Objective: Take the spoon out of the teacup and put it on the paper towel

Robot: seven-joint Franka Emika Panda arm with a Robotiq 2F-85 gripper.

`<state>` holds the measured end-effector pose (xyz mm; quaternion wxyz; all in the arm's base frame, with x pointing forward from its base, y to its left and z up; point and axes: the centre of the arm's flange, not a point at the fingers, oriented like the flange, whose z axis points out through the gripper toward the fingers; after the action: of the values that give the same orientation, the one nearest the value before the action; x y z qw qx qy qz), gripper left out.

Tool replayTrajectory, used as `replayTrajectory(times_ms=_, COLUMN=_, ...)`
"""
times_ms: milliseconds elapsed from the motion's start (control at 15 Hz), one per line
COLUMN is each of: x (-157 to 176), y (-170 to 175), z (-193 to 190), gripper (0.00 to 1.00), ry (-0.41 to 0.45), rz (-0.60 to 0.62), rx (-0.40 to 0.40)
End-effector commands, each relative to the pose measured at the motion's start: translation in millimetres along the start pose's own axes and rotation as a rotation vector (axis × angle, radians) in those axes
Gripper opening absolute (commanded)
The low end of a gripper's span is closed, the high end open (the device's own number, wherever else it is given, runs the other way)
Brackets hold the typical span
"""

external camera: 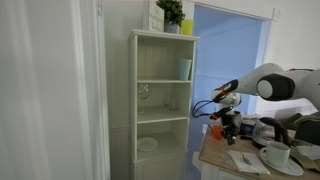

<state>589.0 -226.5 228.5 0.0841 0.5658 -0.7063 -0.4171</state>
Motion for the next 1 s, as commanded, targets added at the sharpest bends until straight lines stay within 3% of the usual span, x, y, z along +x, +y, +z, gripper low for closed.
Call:
replayTrajectory(times_ms=0, x=3.3, y=-11.9, z=-6.8, gripper=0.36, ry=-0.032, rz=0.007, rx=-0.01)
replayTrajectory(times_ms=67, x=4.1, y=-12.9, z=-6.0, gripper=0.46, ry=-0.031, rz=0.008, rx=-0.011)
replayTrajectory(times_ms=200, x=5.1, y=-15.3, z=-4.5, gripper=0.51, ry=-0.029, rz=0.009, rx=-0.01)
replayTrajectory(times_ms=467, x=6.2, y=-19.0, z=-1.8, gripper=0.72, ry=-0.022, rz=0.013, rx=-0.002)
replayTrajectory(times_ms=933, x=6.8, y=-21.0, z=0.5, gripper=0.81, ry=-0.001, rz=0.022, rx=0.049)
